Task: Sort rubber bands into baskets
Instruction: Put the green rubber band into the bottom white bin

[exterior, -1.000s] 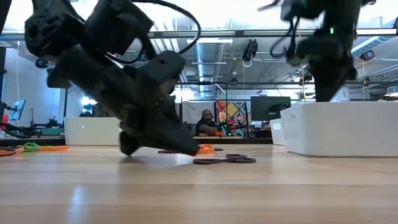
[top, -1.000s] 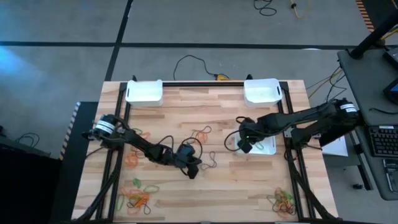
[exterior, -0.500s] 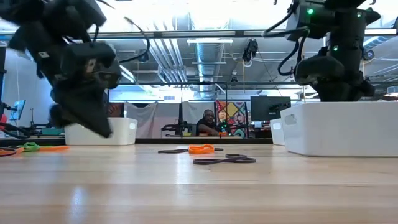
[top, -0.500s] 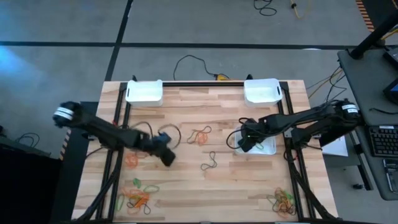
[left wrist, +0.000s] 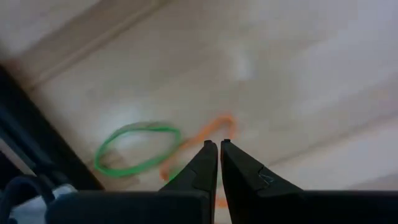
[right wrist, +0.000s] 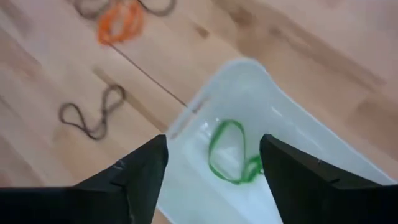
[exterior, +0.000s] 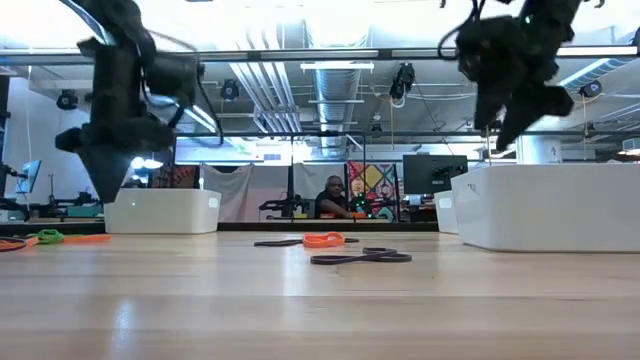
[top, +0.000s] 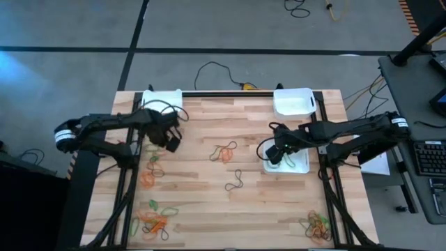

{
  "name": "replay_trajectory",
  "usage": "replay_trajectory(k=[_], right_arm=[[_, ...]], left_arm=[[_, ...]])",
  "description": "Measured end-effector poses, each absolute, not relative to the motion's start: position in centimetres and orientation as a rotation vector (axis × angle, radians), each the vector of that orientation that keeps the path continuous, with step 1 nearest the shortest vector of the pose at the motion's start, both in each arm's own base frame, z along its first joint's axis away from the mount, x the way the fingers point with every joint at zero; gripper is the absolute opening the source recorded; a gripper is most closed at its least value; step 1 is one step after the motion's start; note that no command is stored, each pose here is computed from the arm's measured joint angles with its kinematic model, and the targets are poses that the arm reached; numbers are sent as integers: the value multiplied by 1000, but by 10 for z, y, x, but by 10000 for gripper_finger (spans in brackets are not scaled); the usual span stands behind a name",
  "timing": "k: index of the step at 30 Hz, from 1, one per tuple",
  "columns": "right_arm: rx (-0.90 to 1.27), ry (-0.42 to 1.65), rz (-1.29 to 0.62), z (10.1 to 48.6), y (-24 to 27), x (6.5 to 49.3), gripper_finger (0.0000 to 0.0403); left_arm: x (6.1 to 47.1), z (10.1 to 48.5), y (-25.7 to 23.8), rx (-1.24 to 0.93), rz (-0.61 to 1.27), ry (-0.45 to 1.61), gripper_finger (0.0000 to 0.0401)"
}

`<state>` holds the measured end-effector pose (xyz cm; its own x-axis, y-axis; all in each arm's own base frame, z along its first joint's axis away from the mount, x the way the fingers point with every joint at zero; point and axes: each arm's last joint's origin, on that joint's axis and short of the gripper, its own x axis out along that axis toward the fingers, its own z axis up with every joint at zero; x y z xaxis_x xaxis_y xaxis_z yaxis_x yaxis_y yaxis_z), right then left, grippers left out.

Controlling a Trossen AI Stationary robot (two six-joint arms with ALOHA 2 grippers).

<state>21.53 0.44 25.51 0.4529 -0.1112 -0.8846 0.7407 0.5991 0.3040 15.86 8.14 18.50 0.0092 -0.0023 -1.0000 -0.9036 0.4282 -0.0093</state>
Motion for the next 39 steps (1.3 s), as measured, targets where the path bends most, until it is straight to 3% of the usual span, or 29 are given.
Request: replay_trajectory(k=[12, 24, 39], right_arm=[[664, 809, -487, 304, 32, 225, 251], [626, 834, -535, 307, 32, 222, 249], [628, 846, -550, 301, 31, 221, 249]], left_arm=[[149, 150, 109, -952, 871, 1566, 19], [139, 133, 101, -973, 956, 1581, 151], [156, 138, 93, -982, 918, 1482, 130]])
